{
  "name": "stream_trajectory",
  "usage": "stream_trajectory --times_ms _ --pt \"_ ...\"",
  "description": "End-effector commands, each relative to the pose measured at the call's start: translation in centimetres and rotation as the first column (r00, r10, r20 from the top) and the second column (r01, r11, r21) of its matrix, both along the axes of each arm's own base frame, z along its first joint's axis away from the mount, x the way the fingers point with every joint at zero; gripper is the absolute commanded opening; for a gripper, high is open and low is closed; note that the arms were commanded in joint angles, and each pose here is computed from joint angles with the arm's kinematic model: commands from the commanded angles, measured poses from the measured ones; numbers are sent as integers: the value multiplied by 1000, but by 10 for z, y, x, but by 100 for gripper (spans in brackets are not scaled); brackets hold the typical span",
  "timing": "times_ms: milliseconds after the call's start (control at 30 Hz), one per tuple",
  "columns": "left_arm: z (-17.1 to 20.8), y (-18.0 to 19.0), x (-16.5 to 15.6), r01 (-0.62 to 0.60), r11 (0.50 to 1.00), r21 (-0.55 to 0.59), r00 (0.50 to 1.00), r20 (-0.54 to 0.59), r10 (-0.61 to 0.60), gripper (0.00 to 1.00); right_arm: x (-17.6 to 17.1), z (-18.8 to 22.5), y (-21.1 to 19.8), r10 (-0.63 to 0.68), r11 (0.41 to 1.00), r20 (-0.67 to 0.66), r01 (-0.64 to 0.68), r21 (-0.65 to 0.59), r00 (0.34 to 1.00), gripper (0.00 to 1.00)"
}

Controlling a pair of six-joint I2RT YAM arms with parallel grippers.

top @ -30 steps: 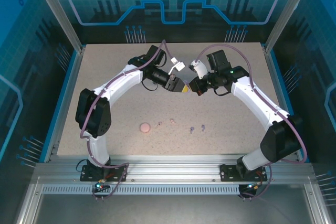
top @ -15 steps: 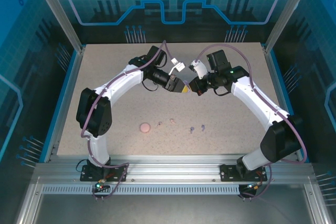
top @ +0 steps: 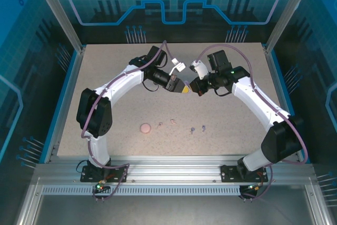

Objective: Insert wireless bluetooth earbuds into charging case

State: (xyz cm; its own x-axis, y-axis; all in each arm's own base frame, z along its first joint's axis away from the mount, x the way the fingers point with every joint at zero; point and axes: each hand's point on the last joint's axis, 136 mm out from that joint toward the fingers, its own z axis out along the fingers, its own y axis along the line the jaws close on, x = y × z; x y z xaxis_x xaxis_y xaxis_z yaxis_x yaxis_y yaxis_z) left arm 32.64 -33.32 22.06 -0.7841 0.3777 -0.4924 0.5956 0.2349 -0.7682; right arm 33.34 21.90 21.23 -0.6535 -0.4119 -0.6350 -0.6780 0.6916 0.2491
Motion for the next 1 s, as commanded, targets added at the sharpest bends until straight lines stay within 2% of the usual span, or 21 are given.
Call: stream_trajectory --times_ms 0,67,167,367,633,700,833,967 --pt "7 -4 -1 31 999 -42 999 15 -30 11 0 11 7 13 1000 12 -13 11 1000 0" --pt "7 -4 -1 30 999 -43 999 21 -30 6 3 12 4 -3 1000 17 3 1 1000 0" --pt "8 -1 -3 25 999 -42 999 32 -24 0 9 13 -5 -44 999 23 44 -13 999 12" --pt "7 2 -4 12 999 -42 999 42 -11 0 14 29 -14 -80 997 42 79 28 996 30" --pt "0 6 -2 -17 999 -30 999 50 19 0 9 55 -27 -153 982 31 149 115 988 45" --pt "-1 9 1 -44 999 -29 997 69 46 0 5 56 -38 -219 969 2 217 118 976 51" --pt "2 23 11 -147 988 -41 979 140 151 0 -8 38 -65 -380 919 -116 388 64 918 56" --pt "10 37 24 -278 956 -87 923 249 292 0 -33 3 -70 -456 880 -269 475 9 849 57"
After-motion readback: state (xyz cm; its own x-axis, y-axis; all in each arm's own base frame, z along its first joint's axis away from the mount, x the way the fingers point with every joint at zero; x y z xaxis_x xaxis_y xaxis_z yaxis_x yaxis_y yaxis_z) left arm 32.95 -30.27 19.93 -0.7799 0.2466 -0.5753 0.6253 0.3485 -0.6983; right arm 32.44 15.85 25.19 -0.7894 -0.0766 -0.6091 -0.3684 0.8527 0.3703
